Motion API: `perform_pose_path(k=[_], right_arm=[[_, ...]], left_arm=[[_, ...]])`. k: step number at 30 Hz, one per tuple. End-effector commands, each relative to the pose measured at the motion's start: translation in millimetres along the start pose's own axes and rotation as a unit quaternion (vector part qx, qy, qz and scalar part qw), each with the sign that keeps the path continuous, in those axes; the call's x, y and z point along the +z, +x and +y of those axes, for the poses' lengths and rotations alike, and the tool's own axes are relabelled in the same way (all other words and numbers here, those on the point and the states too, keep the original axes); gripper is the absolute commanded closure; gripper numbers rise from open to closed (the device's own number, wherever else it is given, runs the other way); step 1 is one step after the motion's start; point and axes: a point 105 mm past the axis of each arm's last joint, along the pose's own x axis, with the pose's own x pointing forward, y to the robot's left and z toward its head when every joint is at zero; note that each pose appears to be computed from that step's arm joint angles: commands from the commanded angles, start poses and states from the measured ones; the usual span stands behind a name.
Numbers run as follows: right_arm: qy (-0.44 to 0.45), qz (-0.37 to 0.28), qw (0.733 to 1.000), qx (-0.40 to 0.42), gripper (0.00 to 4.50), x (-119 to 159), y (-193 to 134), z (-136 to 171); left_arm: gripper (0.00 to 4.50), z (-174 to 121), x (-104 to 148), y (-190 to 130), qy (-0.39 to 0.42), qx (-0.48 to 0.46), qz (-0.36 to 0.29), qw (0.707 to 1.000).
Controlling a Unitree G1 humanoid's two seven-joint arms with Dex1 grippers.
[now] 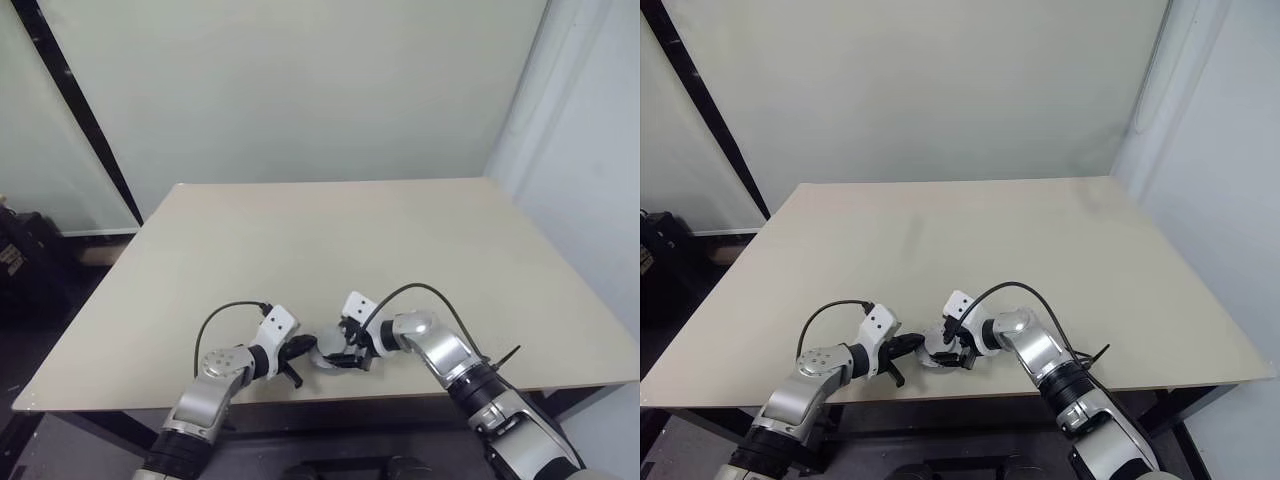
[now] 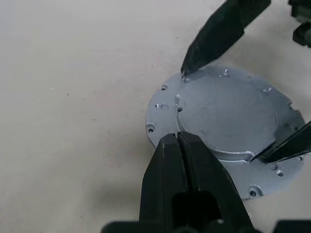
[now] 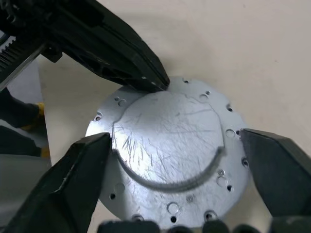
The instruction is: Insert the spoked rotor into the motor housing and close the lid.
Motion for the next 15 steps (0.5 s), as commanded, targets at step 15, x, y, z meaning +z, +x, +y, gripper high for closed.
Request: perform_pose_path(k=[15], right_arm=[[0.307,-0.116,0.944,-0.04,0.03,35,-39,-40]], left_arm=[[4.5,-3,2,5,0.011,-0.01,0.002,1.0]])
